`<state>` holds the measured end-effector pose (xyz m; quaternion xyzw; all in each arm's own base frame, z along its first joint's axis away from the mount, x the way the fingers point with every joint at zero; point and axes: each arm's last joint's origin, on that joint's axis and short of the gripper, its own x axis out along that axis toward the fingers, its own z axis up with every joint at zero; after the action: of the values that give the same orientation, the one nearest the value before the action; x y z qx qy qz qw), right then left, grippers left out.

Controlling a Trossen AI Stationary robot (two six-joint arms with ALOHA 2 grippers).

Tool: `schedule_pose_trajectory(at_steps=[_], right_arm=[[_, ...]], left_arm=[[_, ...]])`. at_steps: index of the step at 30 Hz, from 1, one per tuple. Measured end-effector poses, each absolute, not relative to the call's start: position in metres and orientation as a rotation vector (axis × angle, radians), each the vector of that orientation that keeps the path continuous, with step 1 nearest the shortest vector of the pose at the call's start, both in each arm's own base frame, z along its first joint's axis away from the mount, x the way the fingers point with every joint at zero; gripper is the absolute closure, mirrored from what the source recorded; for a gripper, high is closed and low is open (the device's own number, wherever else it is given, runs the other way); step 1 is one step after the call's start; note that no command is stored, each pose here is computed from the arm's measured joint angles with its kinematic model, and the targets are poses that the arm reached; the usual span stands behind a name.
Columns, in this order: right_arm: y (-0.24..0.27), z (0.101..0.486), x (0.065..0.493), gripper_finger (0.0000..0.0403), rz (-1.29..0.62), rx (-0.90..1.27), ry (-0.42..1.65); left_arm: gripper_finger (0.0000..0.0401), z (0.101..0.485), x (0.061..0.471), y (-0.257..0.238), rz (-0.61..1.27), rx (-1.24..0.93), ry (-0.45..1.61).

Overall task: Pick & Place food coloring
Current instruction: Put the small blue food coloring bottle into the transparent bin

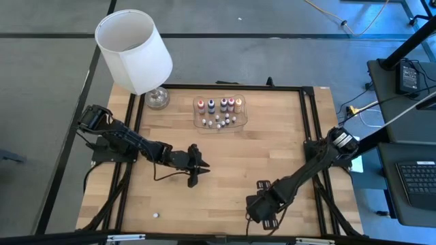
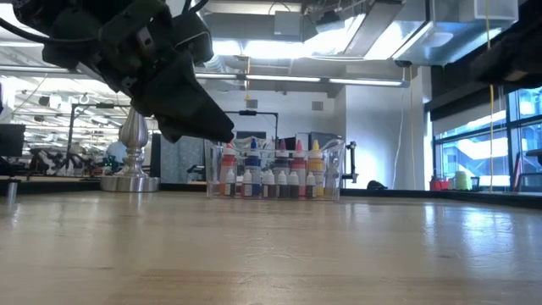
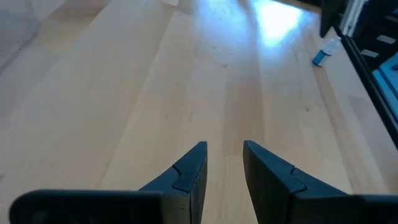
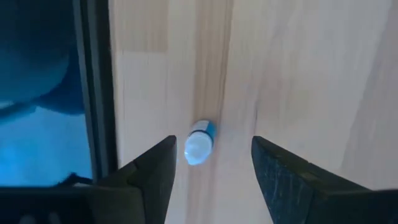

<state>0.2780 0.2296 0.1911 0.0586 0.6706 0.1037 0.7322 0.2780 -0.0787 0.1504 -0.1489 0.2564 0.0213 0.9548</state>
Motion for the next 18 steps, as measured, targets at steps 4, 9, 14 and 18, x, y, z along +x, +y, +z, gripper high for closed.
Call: schedule_pose_trajectory(at_steps=[4, 9, 14, 18], right_arm=[[0.236, 0.189, 0.274, 0.0193, 0.188, 0.177, 1.484], [0.244, 0.189, 0.268, 0.0193, 0.132, 0.158, 1.444], [0.245, 0.189, 0.266, 0.0193, 0.096, 0.115, 1.413], [0.244, 0.186, 0.266, 0.0193, 0.085, 0.108, 1.426]], left_arm=[[0.0301, 0.151, 0.278, -0.077, 0.089, -0.287, 0.506], [0.0301, 0.151, 0.280, -0.070, 0.095, -0.229, 0.506], [0.0301, 0.151, 0.283, -0.059, 0.132, -0.231, 0.502], [0.0301, 0.151, 0.284, -0.052, 0.155, -0.237, 0.499]])
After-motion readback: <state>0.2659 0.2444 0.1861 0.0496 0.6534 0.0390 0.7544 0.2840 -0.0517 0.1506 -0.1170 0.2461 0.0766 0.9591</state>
